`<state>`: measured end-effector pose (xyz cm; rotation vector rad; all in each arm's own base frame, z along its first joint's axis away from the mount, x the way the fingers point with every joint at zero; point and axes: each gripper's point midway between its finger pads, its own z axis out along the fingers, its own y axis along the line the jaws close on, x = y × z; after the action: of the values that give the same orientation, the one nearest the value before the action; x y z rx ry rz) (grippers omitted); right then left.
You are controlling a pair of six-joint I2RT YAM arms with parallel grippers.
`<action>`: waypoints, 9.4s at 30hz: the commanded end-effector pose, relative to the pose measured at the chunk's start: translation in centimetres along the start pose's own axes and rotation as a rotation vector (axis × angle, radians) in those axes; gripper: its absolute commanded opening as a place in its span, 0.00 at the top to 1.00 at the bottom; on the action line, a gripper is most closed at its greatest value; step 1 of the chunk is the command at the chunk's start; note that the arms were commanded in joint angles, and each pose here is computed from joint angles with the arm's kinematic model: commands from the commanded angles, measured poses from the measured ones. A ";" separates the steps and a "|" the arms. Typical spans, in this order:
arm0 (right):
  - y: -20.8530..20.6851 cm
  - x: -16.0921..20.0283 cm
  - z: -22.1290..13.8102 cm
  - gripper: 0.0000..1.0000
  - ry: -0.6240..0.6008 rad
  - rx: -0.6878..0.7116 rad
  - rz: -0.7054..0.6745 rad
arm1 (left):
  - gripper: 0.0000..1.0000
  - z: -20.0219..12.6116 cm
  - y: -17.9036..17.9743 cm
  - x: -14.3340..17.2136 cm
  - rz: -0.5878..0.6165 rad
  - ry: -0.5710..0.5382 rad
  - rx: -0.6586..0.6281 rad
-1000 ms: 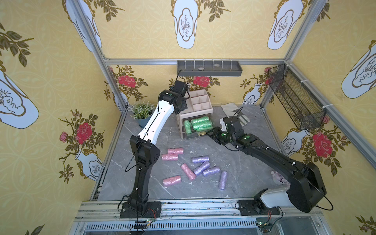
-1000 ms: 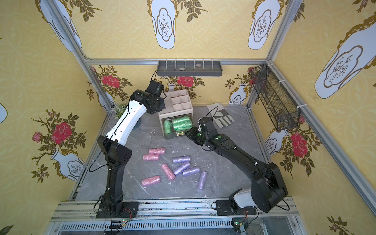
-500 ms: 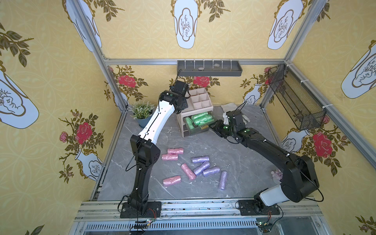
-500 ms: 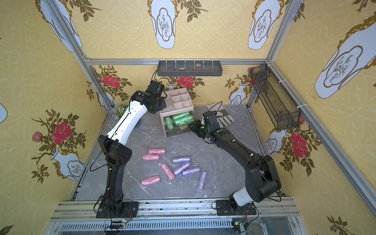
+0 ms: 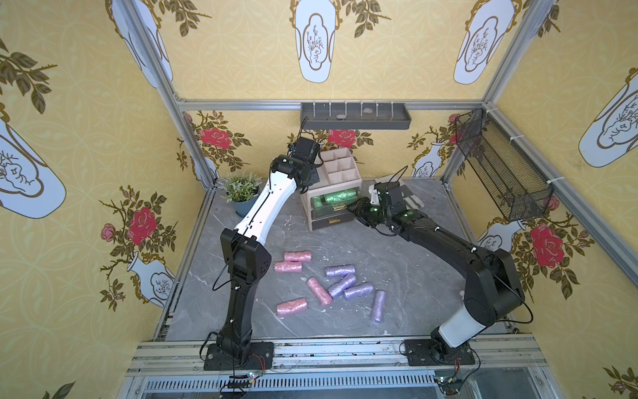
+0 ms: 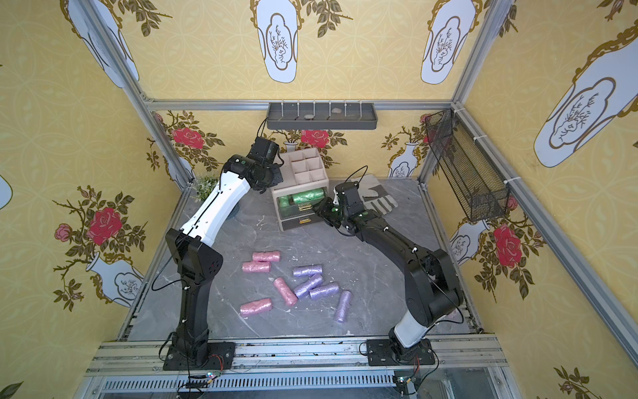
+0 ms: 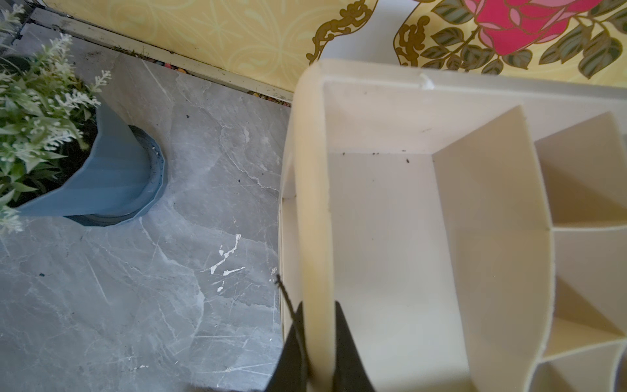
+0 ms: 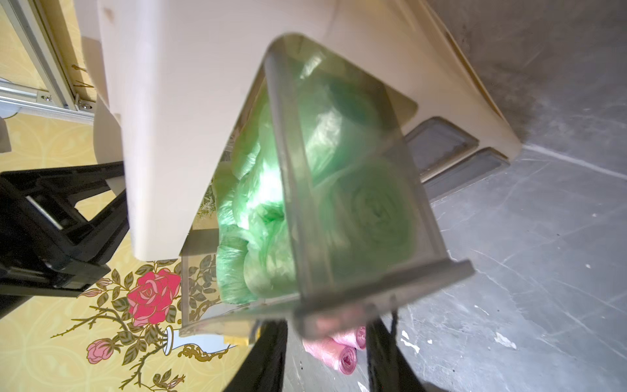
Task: Sort the rolls of trash bags by color and place them into the drawer
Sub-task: Close the drawer in the storage box, then open the drawer in the storage box, then pick up the roll of trash bags from the center of the board.
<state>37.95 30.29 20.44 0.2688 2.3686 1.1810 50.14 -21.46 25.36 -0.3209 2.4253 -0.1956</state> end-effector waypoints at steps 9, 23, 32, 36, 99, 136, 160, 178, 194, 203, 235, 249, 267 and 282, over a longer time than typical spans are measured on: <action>2.5 -1.7 1.0 0.60 -0.046 -0.074 -0.035 | 1.00 0.4 0.5 3.7 0.033 0.141 -0.016; 2.8 -5.2 2.7 0.59 -0.096 -0.088 0.006 | 1.00 0.6 0.4 4.1 0.039 0.146 -0.023; 2.8 -5.7 3.8 0.57 -0.095 -0.105 0.037 | 1.00 0.6 0.4 4.3 0.040 0.151 -0.026; 2.8 -5.3 3.3 0.53 -0.093 -0.114 0.040 | 1.00 0.5 0.5 4.3 0.045 0.149 -0.031; -2.0 -1.8 6.7 0.64 -0.288 -0.484 0.597 | 1.00 1.6 0.4 4.7 0.069 0.163 -0.030; -2.4 -1.5 7.6 0.92 -0.310 -0.443 0.557 | 1.00 2.3 0.3 5.5 0.057 0.176 -0.033; -3.9 2.8 6.1 0.95 -0.141 -0.393 0.564 | 1.00 2.9 0.0 6.0 0.030 0.167 -0.074; -5.5 3.3 3.8 0.96 -0.074 -0.349 0.544 | 1.00 2.9 0.0 6.1 0.038 0.168 -0.076; -6.2 5.1 2.6 0.96 -0.054 -0.332 0.553 | 1.00 2.8 0.1 6.1 0.031 0.168 -0.073; -6.6 6.0 1.7 0.96 -0.045 -0.308 0.542 | 1.00 2.8 0.0 6.1 0.028 0.167 -0.072; -6.1 8.8 0.6 0.96 -0.005 -0.277 0.498 | 1.00 2.8 -0.3 5.9 0.021 0.164 -0.062; -7.1 8.5 -0.3 0.95 -0.017 -0.264 0.512 | 1.00 2.7 -0.2 5.9 0.030 0.163 -0.064; -5.8 8.1 -0.8 0.56 -0.012 -0.289 0.469 | 0.68 1.1 -0.5 4.8 0.032 0.123 -0.032; -7.2 7.4 -6.1 0.49 -0.042 -0.146 0.407 | 0.37 -6.4 -0.1 0.6 0.078 -0.056 0.054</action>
<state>29.63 25.63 16.73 0.7339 2.1569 1.5961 45.52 -21.76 28.70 -0.2384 2.4058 -0.2297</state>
